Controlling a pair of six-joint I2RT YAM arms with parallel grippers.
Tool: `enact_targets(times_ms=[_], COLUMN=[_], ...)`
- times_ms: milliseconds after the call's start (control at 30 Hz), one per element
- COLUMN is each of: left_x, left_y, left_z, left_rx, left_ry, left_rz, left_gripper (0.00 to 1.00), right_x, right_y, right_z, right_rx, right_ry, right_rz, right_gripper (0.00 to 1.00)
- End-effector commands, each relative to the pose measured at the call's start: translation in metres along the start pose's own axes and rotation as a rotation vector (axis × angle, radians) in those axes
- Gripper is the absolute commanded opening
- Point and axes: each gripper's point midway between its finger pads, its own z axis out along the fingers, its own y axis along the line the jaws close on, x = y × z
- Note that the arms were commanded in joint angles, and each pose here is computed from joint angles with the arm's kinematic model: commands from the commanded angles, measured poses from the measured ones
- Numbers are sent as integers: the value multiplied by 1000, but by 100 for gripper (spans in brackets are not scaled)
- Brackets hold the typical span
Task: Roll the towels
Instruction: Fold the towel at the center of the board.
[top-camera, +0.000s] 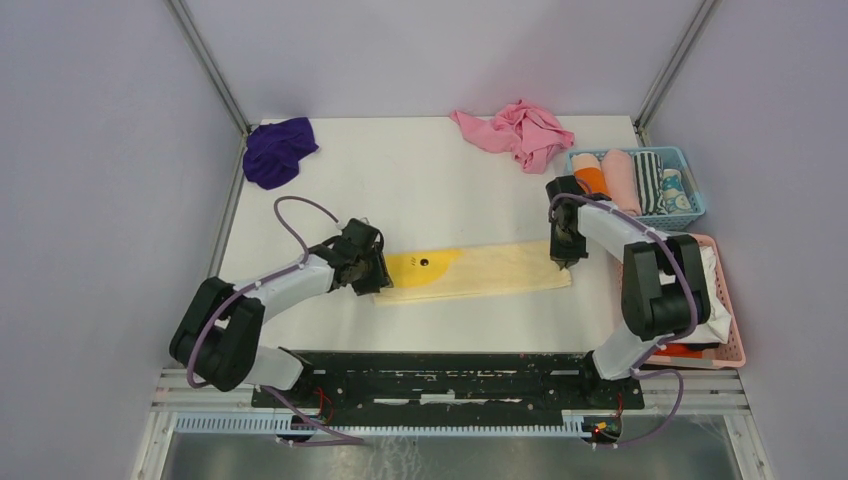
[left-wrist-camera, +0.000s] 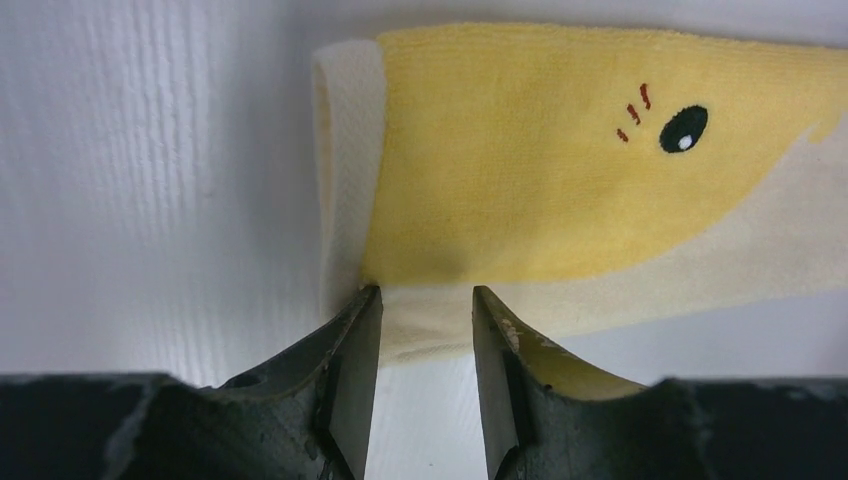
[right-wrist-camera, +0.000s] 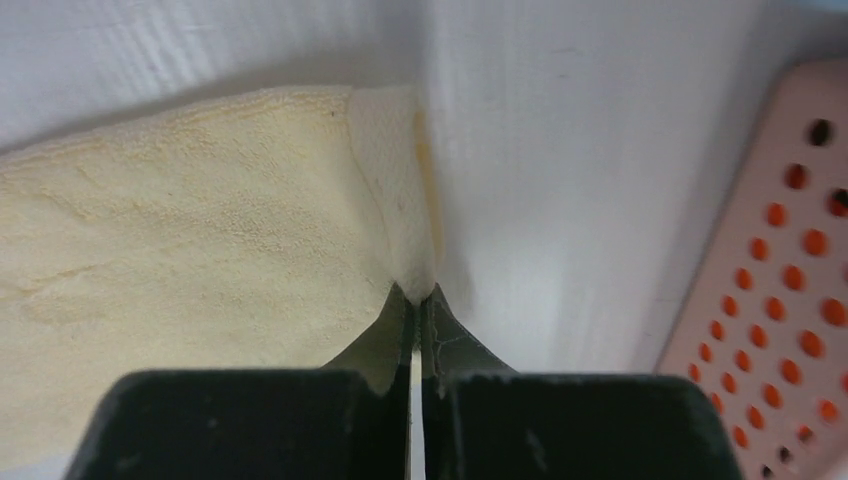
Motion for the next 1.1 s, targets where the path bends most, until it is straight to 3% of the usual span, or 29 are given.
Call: enact_targets(times_ms=[0,233,367,733,1067], left_x=[-3,-32,-32,-18,0], left_y=[-34,-49,-33,-31,-20], left_z=[-19,-55,-46,-6,11], left_rx=[146,245,220,230,202], left_ry=[-24,-151,-122,-48,-2], left_rz=[-47,-95,-126,-163,-173], left_gripper=[47,57,58,48,30], right_x=[-29,-41,-29,7,34], right_y=[-46,17,81,214,307], right_z=[-43,-92,-117,-149,-153], right_rx=[209,-15,-220,-401,-434], right_ry=[-158,-209,-203,-181,-196], right_rz=[44,-131,-200,-349,-419], right_gripper=[0,1,1,1,1])
